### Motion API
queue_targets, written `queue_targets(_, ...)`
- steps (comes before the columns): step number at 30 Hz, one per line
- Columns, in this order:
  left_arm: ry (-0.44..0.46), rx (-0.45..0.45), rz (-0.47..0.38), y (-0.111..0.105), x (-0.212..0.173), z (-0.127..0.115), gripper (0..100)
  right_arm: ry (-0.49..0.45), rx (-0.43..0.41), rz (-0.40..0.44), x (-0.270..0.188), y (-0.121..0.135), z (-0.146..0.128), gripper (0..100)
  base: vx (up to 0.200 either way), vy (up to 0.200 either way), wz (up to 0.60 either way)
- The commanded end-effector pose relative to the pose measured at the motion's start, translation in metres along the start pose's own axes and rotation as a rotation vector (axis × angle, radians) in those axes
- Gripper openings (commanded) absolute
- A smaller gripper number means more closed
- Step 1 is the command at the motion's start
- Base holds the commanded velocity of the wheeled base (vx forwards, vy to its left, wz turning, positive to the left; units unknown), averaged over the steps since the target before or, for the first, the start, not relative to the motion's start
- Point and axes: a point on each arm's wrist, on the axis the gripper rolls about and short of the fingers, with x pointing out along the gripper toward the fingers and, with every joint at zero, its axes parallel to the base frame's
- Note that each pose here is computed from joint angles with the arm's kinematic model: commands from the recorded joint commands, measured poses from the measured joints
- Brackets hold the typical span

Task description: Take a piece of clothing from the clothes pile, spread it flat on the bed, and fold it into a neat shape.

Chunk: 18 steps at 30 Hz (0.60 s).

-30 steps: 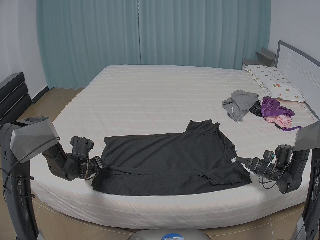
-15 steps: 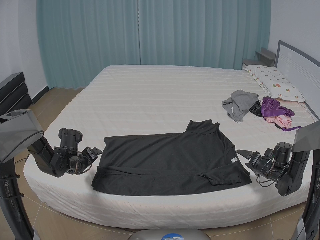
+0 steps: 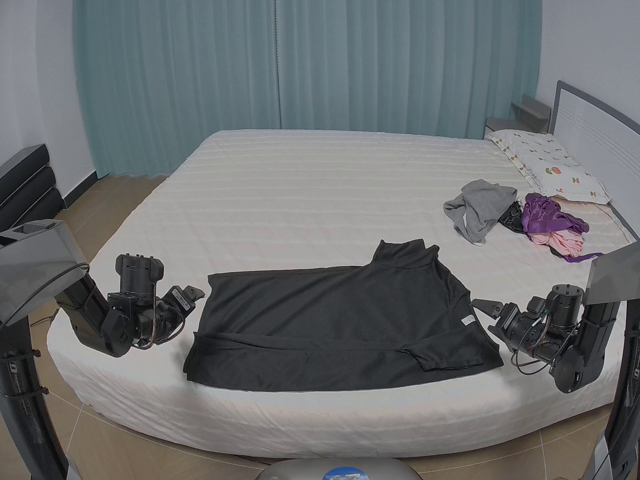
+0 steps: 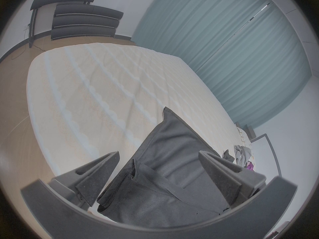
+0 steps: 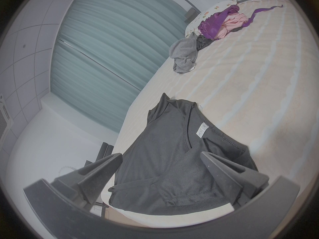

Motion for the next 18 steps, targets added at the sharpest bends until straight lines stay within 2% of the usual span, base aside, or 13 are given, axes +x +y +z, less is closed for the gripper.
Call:
queue_targets(1, 0.019, 0.002, 0.012, 0.004, 0.0039, -0.0065, 100, 0.005, 0.001, -0.003, -0.0001, -0.0011, -0.001, 100, 0.0, 0.0, 0.0)
queue_targets(8, 0.029, 0.004, 0.013, 0.0032, 0.0052, -0.0102, 100, 0.009, 0.003, -0.007, 0.0005, -0.0025, -0.002, 100, 0.0, 0.0, 0.0)
queue_targets(14, 0.033, 0.007, 0.014, 0.0026, 0.0054, -0.0117, 100, 0.011, 0.003, -0.007, 0.0008, -0.0026, -0.0026, 100, 0.0, -0.2, 0.0)
queue_targets(18, 0.034, 0.008, 0.015, 0.0022, 0.0055, -0.0121, 100, 0.011, 0.003, -0.007, 0.0008, -0.0026, -0.0026, 100, 0.0, 0.0, 0.0)
